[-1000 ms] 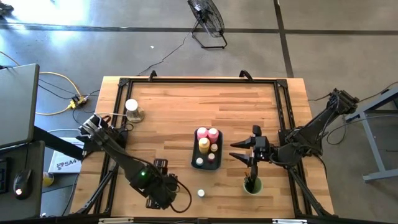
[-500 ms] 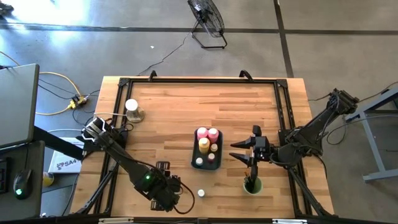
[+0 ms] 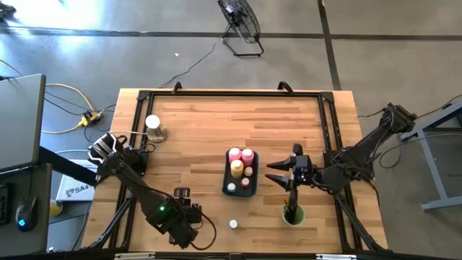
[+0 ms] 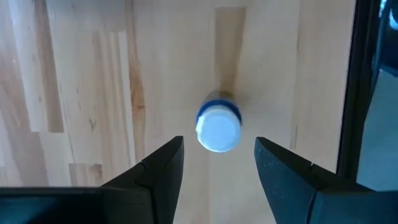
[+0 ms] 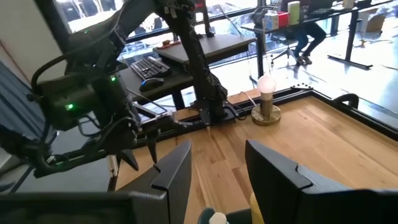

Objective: Pick & Place Paint Supplies
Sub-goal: Put the small dark blue and black paint bottle into the blue bin

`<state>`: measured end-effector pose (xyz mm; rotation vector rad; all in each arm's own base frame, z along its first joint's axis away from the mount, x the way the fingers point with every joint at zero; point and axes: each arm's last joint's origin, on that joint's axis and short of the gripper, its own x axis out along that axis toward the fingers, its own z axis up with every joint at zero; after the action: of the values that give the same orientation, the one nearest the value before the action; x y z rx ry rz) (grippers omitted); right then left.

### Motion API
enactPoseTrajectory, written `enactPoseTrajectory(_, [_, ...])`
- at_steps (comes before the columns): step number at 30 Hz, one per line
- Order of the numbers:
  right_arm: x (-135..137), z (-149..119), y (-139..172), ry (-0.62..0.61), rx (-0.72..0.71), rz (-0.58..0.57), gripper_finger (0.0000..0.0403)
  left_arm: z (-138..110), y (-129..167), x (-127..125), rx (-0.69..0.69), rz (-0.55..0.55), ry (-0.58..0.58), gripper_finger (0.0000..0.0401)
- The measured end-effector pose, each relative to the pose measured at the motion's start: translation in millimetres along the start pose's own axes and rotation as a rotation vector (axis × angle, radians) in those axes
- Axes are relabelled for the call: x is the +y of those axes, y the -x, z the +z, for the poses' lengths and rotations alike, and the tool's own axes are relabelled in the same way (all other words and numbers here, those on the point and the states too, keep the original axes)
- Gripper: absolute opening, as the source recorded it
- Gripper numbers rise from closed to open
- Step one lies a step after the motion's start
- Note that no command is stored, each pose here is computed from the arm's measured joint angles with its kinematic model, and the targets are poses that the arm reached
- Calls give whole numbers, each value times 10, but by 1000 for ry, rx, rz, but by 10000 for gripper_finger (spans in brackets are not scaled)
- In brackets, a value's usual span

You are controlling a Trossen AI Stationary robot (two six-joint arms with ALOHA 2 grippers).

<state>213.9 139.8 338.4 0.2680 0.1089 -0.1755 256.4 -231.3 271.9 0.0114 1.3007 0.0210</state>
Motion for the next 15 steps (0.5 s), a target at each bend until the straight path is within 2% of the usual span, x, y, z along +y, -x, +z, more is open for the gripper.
enactPoseTrajectory(8, [-37, 19, -37, -21, -8, -19, 144, -82, -26, 58, -13, 21, -5, 191])
enactPoseTrajectory(15, [-46, 22, -45, -35, -9, -22, 144, -75, -115, 34, -46, -8, -27, 191])
